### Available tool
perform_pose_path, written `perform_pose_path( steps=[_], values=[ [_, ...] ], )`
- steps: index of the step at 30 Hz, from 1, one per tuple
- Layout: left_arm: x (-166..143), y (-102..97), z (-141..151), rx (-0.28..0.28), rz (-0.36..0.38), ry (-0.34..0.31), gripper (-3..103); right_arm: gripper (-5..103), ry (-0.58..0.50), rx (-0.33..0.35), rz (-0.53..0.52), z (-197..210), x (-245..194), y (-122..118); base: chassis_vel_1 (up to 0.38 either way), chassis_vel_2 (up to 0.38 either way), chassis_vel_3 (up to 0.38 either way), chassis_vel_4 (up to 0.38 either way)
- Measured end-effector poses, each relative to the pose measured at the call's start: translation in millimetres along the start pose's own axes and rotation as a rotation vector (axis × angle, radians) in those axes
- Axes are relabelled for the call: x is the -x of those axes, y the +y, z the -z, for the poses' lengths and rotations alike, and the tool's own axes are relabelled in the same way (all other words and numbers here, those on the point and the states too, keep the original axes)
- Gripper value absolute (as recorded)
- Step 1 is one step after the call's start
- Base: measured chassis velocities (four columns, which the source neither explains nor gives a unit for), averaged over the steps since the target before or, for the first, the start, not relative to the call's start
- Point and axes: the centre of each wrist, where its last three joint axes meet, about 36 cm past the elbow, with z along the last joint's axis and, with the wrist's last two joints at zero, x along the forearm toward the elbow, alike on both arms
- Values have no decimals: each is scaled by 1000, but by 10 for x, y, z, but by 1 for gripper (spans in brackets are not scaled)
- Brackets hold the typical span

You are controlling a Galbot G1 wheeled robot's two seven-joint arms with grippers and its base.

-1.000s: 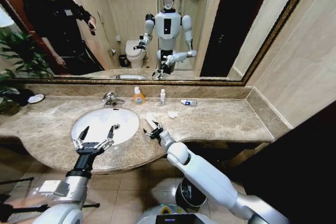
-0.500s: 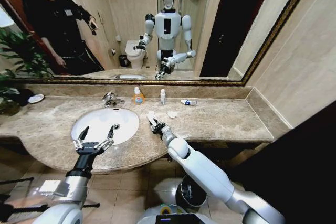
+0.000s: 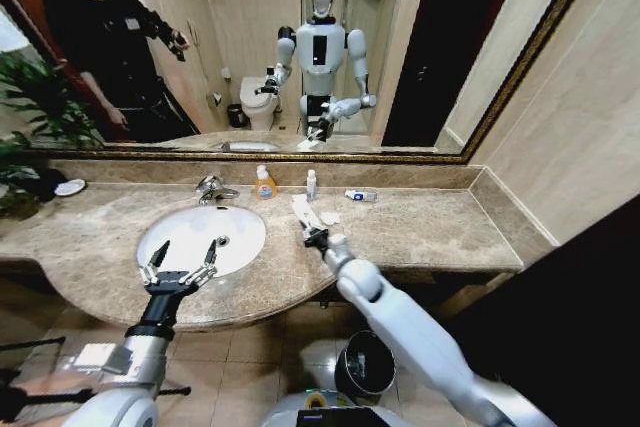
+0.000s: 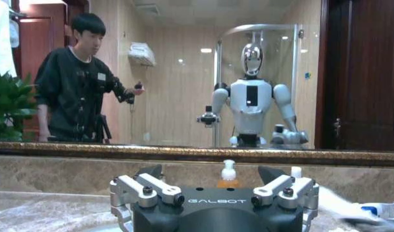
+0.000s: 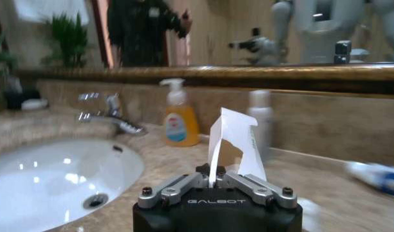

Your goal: Pick up the trash from the sink and place it in the trash bin.

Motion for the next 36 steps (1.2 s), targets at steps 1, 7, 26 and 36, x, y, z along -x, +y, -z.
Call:
perform_pose_path(
  steps=[1, 7, 26, 36],
  values=[
    [0, 0, 0, 0, 0, 0, 100, 0, 0, 0, 0, 0, 0, 0, 0, 0, 0, 0],
    [0, 0, 0, 0, 1, 0, 100, 0, -145, 141, 171, -281, -674, -1290, 0, 0, 0, 0],
    [0, 0, 0, 0, 1, 0, 100, 0, 42, 262, 457, -1736, -3101, -2873, 0, 0, 0, 0],
    [0, 0, 0, 0, 1, 0, 100, 0, 209, 304, 233, -3381, -3492, -2147, 0, 0, 0, 0]
  ],
)
